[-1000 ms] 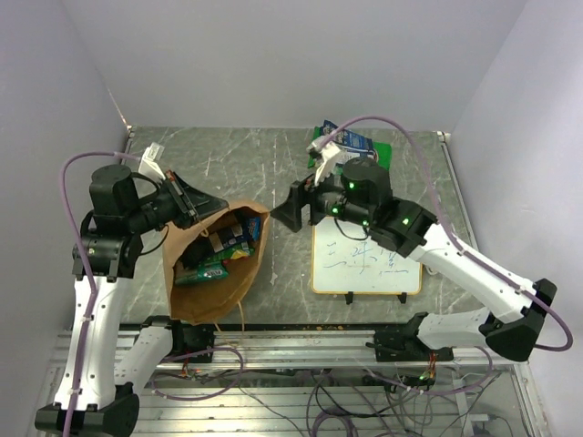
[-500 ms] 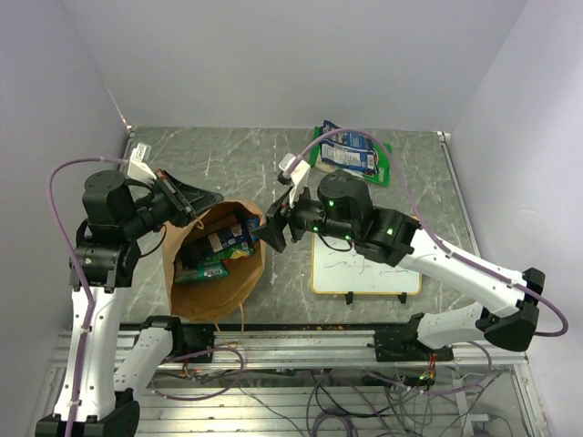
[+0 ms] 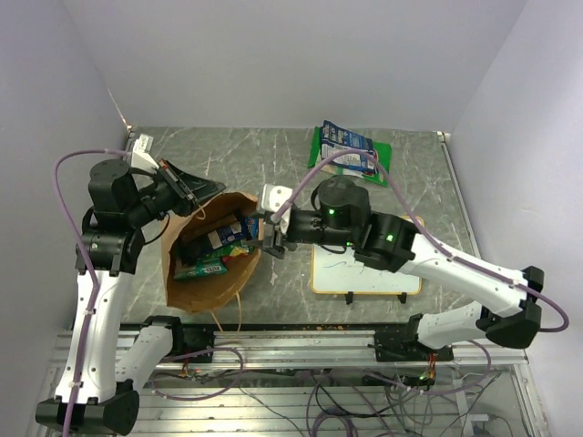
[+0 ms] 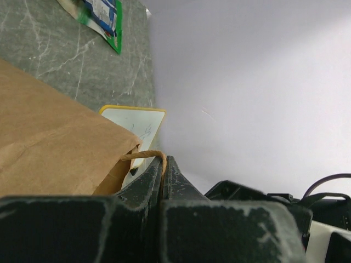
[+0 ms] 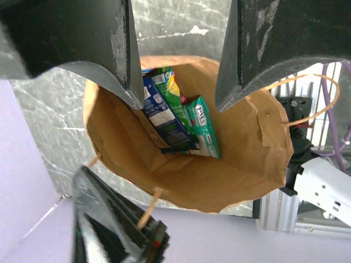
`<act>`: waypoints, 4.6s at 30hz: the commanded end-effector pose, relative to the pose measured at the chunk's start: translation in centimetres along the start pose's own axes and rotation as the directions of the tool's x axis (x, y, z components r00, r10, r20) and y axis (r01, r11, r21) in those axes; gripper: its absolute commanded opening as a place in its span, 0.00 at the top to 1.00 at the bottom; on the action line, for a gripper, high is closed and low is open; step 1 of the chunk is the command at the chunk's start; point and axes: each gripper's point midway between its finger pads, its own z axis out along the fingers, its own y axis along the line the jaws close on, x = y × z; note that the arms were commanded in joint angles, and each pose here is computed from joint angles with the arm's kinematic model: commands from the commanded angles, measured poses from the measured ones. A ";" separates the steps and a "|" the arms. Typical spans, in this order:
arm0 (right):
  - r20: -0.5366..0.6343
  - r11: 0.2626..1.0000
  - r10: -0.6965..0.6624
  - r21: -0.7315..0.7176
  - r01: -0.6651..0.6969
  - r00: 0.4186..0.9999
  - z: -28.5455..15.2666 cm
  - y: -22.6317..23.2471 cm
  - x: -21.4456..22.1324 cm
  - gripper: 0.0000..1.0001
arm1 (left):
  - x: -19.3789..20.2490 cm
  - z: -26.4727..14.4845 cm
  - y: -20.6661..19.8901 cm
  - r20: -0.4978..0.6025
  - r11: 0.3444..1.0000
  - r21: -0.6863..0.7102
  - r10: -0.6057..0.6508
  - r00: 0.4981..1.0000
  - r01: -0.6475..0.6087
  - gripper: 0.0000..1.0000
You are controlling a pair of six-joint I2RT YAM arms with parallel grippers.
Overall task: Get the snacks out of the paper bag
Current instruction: Take out the snack from the paper bag.
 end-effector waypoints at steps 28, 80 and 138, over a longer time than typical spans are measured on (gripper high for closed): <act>-0.442 0.921 -0.380 -0.094 0.379 0.813 0.4 -2.7 12.5 0.63 | 1.1 -0.9 -2.7 -0.013 0.983 0.177 0.057 0.998 -0.054 0.93; -0.243 0.650 -0.753 -0.414 0.637 0.611 15.2 -2.6 23.2 0.58 | 0.4 -0.9 -2.2 -0.048 0.973 0.068 0.225 0.973 -0.222 0.93; -0.001 0.836 -0.541 -0.105 0.538 0.841 3.6 -2.3 2.2 1.00 | -2.2 -0.3 0.2 0.064 0.984 -0.112 0.147 0.987 -0.139 0.93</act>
